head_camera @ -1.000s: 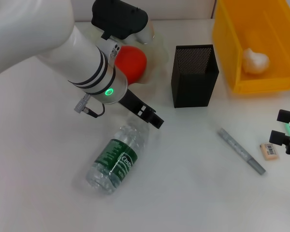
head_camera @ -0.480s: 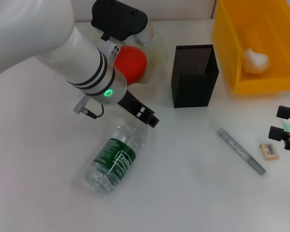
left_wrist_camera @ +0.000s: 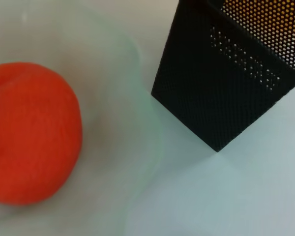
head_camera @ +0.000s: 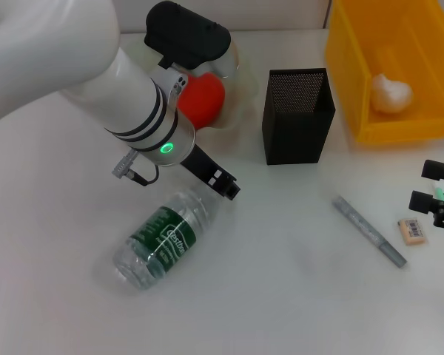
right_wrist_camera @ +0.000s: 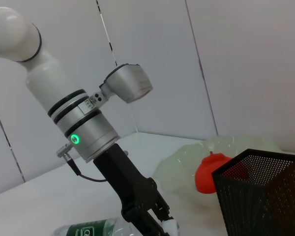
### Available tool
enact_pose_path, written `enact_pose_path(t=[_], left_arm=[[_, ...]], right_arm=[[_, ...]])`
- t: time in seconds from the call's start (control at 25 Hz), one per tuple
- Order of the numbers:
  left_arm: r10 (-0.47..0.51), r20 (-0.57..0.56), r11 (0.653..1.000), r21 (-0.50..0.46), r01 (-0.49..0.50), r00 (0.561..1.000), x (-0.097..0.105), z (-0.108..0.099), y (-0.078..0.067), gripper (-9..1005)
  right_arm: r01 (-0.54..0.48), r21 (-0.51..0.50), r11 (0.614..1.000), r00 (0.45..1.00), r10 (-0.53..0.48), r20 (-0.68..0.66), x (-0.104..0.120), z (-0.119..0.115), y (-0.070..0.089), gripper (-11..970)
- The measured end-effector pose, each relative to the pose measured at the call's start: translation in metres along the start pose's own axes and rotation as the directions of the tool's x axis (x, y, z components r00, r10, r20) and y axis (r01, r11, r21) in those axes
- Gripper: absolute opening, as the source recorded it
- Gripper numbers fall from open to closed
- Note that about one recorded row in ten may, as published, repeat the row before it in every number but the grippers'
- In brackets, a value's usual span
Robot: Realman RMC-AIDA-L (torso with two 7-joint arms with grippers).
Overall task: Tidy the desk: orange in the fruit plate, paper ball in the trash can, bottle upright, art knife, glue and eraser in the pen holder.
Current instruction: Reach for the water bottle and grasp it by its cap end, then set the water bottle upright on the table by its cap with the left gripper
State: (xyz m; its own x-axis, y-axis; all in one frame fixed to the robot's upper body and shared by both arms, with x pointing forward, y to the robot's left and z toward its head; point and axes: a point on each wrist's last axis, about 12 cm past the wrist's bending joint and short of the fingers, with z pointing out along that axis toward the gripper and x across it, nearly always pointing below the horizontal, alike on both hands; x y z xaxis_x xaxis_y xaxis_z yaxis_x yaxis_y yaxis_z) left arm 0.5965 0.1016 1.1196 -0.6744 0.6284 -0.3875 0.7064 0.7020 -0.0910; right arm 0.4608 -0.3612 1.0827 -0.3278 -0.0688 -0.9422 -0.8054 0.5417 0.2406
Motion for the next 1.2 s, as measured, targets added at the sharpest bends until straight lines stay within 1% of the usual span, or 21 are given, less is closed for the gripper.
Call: enact_pose_path(t=[0.08,0.48,0.64,0.84,0.96,1.08,1.12,1.2], left_arm=[[0.002,0.002,1.000,0.000,-0.002,1.000,0.000,0.000,0.000,455],[0.015,0.005,1.000,0.002,-0.015,1.000,0.000,-0.001,-0.003,452],[0.024,0.023,1.000,-0.002,-0.024,0.999,-0.002,-0.004,-0.003,452],[0.045,0.072,0.999,-0.013,-0.044,0.996,-0.003,-0.014,-0.006,451],[0.053,0.134,0.999,-0.010,-0.052,0.990,-0.003,-0.025,-0.007,450],[0.056,0.162,0.998,-0.010,-0.055,0.985,-0.003,-0.031,-0.007,449],[0.057,0.221,0.998,-0.013,-0.056,0.973,-0.002,-0.044,-0.005,448],[0.055,0.272,0.998,-0.019,-0.052,0.961,0.000,-0.055,-0.002,448]], right_arm=[[0.000,0.000,1.000,1.000,0.000,0.000,0.000,0.000,0.000,677],[-0.002,0.010,1.000,1.000,0.002,-0.003,0.001,0.001,-0.001,676],[-0.010,0.009,1.000,1.000,0.010,0.001,0.003,0.002,0.000,676],[-0.013,0.016,1.000,1.000,0.013,0.002,0.003,0.003,-0.002,676],[-0.009,0.014,1.000,1.000,0.009,0.003,0.002,0.004,-0.002,676],[-0.008,0.012,1.000,1.000,0.008,0.004,0.002,0.005,-0.003,676],[-0.008,0.011,1.000,1.000,0.008,0.005,0.002,0.006,-0.002,676],[-0.008,0.013,1.000,1.000,0.008,0.005,0.002,0.007,-0.003,676]])
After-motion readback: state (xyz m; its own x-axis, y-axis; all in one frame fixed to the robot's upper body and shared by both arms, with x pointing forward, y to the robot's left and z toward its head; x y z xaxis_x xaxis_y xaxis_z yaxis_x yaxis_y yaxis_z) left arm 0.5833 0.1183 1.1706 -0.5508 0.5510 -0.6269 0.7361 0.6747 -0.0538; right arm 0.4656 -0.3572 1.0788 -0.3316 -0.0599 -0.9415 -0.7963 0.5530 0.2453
